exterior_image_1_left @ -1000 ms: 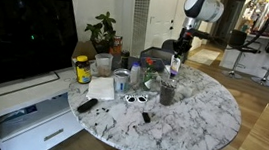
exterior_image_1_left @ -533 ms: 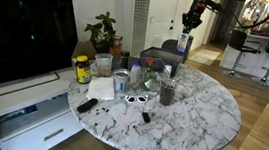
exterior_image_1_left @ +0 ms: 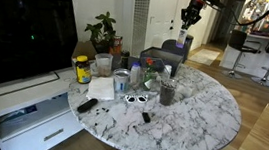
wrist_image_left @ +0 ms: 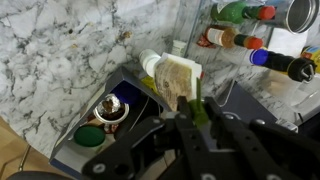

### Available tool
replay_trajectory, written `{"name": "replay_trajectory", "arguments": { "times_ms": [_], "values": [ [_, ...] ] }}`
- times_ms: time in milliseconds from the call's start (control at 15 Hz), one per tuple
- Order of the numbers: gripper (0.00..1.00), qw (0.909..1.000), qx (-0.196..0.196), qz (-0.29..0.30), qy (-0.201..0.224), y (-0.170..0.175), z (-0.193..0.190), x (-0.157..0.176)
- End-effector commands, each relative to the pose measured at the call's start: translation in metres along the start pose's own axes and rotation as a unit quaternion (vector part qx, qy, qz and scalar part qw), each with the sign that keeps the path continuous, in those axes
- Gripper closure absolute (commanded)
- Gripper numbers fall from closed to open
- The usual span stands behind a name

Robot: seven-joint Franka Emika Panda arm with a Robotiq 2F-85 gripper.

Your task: Put the white packet in the box

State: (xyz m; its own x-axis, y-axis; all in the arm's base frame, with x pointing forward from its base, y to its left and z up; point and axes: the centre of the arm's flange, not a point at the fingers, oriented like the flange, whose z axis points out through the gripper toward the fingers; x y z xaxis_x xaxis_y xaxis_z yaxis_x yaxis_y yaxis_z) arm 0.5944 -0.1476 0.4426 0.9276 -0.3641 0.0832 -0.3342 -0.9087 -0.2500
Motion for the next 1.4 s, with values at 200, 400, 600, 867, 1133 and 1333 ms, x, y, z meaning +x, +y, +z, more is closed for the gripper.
{"name": "replay_trajectory", "arguments": {
  "times_ms": [200, 400, 600, 867, 1133, 1333],
  "values": [
    [0.95, 0.999, 0.036, 0.016, 0.022, -0.013, 0.018, 0.103],
    [0.95, 0.9969, 0.048, 0.05, 0.037, -0.015, 0.042, 0.145],
    [0.95, 0.9884, 0.038, 0.13, 0.068, -0.013, 0.068, 0.184],
    [0.95, 0.9669, 0.046, 0.233, 0.094, -0.025, 0.1, 0.224],
    [0.95, 0.9351, 0.038, 0.318, 0.151, -0.037, 0.131, 0.251],
    [0.95, 0.909, 0.021, 0.37, 0.191, -0.045, 0.157, 0.264]
  ]
}}
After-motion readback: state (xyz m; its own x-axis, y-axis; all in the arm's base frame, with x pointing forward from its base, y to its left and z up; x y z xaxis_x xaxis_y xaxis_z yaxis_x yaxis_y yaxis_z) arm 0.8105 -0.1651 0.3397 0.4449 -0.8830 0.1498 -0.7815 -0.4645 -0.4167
